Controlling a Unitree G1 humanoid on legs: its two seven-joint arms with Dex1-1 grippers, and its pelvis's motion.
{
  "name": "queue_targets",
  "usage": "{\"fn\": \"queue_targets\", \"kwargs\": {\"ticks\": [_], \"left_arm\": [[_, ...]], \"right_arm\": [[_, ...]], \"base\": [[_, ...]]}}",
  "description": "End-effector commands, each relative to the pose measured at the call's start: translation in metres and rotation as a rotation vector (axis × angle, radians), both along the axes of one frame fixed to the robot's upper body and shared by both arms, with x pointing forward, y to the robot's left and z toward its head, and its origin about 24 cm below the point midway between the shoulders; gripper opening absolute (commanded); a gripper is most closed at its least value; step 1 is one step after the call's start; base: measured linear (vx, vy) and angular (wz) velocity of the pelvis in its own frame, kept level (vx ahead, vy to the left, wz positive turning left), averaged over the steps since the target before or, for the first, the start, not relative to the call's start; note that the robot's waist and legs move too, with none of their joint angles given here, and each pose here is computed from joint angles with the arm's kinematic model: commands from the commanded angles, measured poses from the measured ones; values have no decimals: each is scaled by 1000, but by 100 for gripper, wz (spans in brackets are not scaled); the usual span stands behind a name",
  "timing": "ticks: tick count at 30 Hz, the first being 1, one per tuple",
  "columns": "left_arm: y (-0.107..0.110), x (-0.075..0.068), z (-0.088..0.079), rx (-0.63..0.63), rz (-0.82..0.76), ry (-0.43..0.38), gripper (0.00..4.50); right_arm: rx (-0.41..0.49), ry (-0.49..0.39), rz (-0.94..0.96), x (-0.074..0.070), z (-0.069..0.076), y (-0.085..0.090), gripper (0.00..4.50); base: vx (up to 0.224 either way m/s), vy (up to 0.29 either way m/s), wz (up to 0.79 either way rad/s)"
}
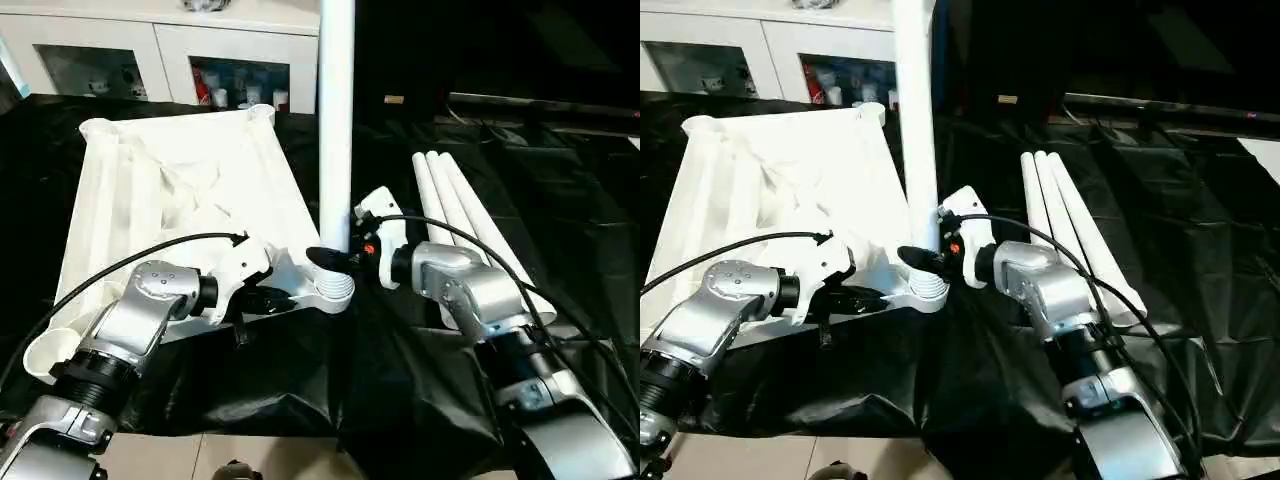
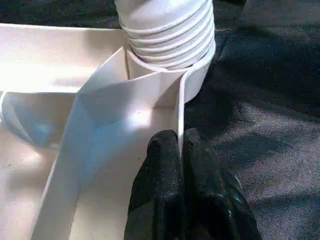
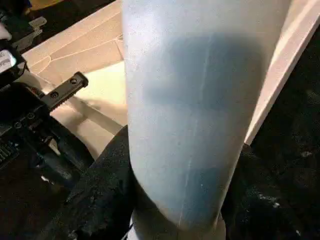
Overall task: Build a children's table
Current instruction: Insert table leg to table base
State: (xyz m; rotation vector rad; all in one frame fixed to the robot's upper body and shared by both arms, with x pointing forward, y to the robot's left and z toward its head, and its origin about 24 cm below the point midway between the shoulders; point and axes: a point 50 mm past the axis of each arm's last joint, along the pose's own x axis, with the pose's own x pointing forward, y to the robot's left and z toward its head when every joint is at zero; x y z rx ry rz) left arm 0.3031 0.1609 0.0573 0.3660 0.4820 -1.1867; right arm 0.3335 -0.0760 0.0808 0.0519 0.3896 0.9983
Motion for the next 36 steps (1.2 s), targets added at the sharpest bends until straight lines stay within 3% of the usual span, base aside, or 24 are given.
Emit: {"fn": "queue_targets", "kwargs": {"ticks": [1, 16, 23, 27, 33, 35, 36], "left_arm": [[-15, -1, 0, -44, -51, -6, 0], [-12, 9, 4, -41, 4, -37, 0], [-12, 14, 5, -44, 20, -47, 0], [-13, 15, 5, -43, 28, -51, 0], [-13, 17, 5, -41, 30, -54, 0], [-12, 17, 5, -41, 32, -55, 0], [-12, 18, 5, -39, 32, -56, 0]], "right_arm": [[-21, 35, -7, 0, -9, 0, 189], [161, 105, -185, -13, -38, -21, 189], [135, 112, -230, -28, -60, -30, 189], [180, 116, -298, -32, -66, -35, 189], [217, 101, -342, -36, -69, -39, 189], [204, 92, -341, -37, -69, -40, 189], [152, 58, -318, -39, -69, -41, 189]], "base": [[0, 0, 0], [0, 0, 0], [0, 0, 0], [0, 0, 0], [0, 0, 0], [0, 0, 0], [0, 0, 0]]}}
